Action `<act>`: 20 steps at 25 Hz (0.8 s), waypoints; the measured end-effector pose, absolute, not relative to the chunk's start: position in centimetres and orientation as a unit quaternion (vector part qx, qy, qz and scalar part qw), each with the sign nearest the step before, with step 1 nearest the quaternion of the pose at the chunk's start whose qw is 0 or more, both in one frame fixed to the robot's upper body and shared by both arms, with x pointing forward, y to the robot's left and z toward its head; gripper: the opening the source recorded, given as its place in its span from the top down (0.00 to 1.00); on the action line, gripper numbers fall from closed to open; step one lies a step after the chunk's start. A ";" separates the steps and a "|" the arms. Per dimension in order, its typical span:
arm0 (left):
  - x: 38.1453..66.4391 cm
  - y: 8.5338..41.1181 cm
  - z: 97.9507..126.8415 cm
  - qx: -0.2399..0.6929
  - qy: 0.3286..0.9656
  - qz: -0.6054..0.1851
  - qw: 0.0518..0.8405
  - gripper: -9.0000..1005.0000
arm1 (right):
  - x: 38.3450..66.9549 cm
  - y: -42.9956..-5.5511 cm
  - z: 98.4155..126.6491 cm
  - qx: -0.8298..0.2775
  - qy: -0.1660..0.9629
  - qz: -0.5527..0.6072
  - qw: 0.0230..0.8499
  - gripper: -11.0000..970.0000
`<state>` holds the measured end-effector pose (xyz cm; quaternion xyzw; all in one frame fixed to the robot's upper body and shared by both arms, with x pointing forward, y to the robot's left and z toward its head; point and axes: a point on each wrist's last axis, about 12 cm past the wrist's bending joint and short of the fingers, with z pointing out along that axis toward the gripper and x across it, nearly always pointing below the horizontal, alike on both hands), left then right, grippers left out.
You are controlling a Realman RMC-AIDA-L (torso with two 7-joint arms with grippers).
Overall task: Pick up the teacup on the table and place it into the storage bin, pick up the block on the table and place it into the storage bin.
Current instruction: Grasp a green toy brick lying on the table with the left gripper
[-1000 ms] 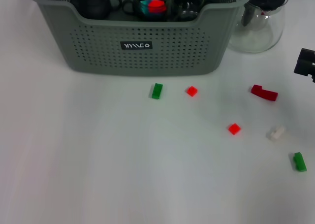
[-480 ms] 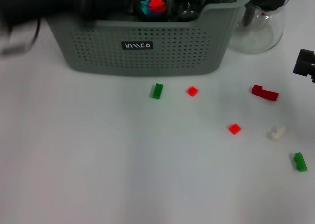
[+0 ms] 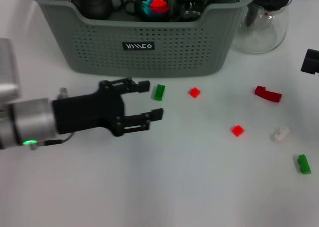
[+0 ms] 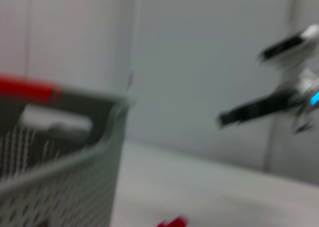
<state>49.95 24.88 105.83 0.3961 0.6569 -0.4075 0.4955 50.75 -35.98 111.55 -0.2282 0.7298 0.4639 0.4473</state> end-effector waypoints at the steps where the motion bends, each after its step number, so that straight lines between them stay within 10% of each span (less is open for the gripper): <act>1: 50.2 24.4 105.2 0.393 0.666 -0.402 0.489 0.28 | 50.8 -36.0 111.6 -0.227 0.730 0.465 0.446 0.46; 20: 55.1 19.9 101.3 0.366 0.755 -0.266 0.474 0.31 | 50.8 -36.0 111.5 -0.218 0.734 0.470 0.439 0.46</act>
